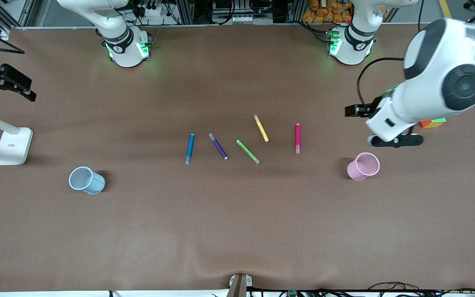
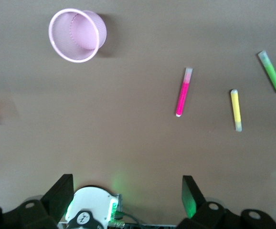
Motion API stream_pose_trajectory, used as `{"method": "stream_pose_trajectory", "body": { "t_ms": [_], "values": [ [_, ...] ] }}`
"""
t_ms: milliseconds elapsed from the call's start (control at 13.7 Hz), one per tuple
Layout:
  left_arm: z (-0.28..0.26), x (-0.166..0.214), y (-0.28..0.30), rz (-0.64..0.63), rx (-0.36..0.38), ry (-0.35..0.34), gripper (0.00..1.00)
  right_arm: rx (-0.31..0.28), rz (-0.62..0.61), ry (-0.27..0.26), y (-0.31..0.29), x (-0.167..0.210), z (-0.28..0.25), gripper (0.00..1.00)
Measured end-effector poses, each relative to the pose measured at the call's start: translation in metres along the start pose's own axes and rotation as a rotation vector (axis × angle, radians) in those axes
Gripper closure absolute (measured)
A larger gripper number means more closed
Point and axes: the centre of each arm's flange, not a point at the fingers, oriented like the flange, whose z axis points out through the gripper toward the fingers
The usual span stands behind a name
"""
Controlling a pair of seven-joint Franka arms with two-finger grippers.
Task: Place pink and blue markers in matching cups
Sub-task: 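Move the left gripper toward the pink marker beside the pink cup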
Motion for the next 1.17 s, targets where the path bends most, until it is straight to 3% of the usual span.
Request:
{"method": "stream_pose_trajectory", "body": {
  "t_ms": [805, 1171],
  "values": [
    [0.044, 0.024, 0.024, -0.054, -0.020, 0.043, 0.00, 0.004, -0.009, -0.011, -0.005, -0.001, 0.001, 0.00],
    [0.080, 0.028, 0.075, -0.075, -0.008, 0.040, 0.00, 0.004, -0.008, -0.011, -0.005, -0.001, 0.001, 0.00]
  ]
}}
